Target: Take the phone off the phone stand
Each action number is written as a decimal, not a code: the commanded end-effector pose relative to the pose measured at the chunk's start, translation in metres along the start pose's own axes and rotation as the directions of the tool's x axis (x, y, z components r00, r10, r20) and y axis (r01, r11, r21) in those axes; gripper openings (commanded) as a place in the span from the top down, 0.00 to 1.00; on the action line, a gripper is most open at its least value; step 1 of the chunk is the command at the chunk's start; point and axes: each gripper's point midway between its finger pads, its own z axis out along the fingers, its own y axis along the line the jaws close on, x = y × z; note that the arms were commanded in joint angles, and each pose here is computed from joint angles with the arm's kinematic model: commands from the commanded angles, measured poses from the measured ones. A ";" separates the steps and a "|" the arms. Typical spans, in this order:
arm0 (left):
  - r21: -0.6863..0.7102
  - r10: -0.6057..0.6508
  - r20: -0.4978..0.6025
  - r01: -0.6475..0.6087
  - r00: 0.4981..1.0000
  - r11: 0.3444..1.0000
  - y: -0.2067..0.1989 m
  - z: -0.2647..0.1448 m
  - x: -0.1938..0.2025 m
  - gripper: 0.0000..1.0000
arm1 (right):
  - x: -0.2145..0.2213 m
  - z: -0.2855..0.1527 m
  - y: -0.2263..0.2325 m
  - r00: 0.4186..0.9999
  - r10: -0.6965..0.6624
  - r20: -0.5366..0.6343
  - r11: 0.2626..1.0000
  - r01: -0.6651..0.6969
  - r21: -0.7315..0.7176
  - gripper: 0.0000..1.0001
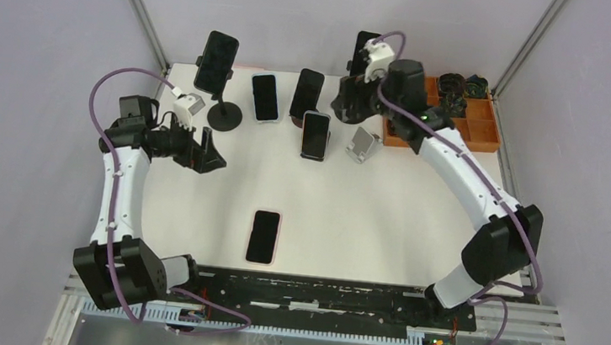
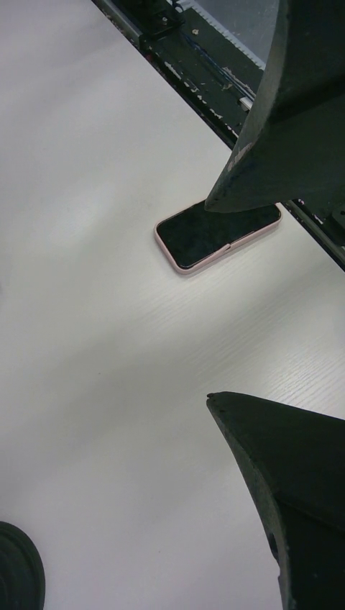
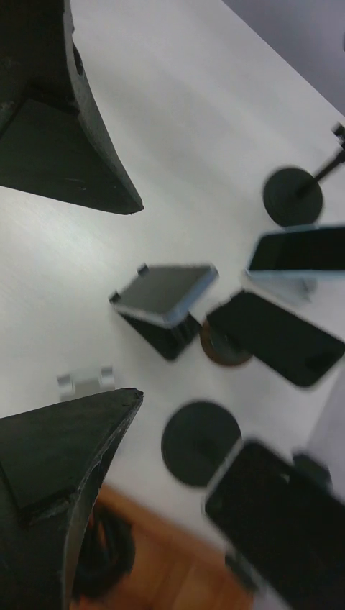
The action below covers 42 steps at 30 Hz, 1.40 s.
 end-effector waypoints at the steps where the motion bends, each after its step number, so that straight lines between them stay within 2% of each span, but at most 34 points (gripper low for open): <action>1: 0.015 0.040 0.033 -0.041 0.999 0.999 -0.002 -0.004 -0.018 0.00 | -0.016 -0.004 -0.050 0.995 -0.099 0.004 0.990 0.098 0.104 0.02; 4: -0.003 0.025 0.017 -0.025 1.000 1.000 0.004 -0.003 -0.016 0.00 | -0.009 0.012 -0.070 0.990 -0.135 -0.048 0.984 0.140 0.114 0.02; 6: -0.004 0.023 0.013 -0.023 1.000 1.000 0.005 -0.003 -0.015 0.00 | 0.001 0.025 -0.071 0.987 -0.147 -0.060 0.987 0.151 0.061 0.02; 10: -0.001 0.029 0.019 -0.029 0.999 1.000 0.003 -0.003 -0.017 0.00 | 0.023 0.044 -0.057 0.988 -0.149 -0.048 0.985 0.144 -0.095 0.02; 17: 0.003 0.032 0.021 -0.032 0.999 0.999 0.004 -0.003 -0.018 0.00 | 0.040 0.064 -0.032 0.995 -0.101 -0.021 0.959 0.091 -0.269 0.02; 24: 0.014 0.028 0.021 -0.029 0.999 0.999 0.002 -0.002 -0.016 0.00 | 0.052 0.090 -0.035 0.997 -0.062 -0.045 0.952 0.045 -0.304 0.02; 29: 0.012 0.034 0.026 -0.034 0.999 0.999 0.001 -0.003 -0.018 0.00 | 0.051 0.102 -0.032 0.999 -0.031 -0.024 0.944 0.022 -0.328 0.11; 35: 0.010 0.038 0.026 -0.039 0.999 0.999 0.001 -0.004 -0.018 0.00 | 0.056 0.110 -0.021 1.000 -0.020 0.001 0.931 0.019 -0.365 0.26; 40: 0.007 0.040 0.023 -0.040 0.999 0.999 0.002 -0.003 -0.017 0.00 | 0.059 0.116 -0.007 1.000 -0.015 0.007 0.920 0.017 -0.391 0.44; 42: 0.002 0.038 0.019 -0.038 0.999 0.999 0.003 -0.003 -0.016 0.00 | 0.059 0.118 -0.003 1.000 -0.013 0.009 0.918 0.016 -0.397 0.54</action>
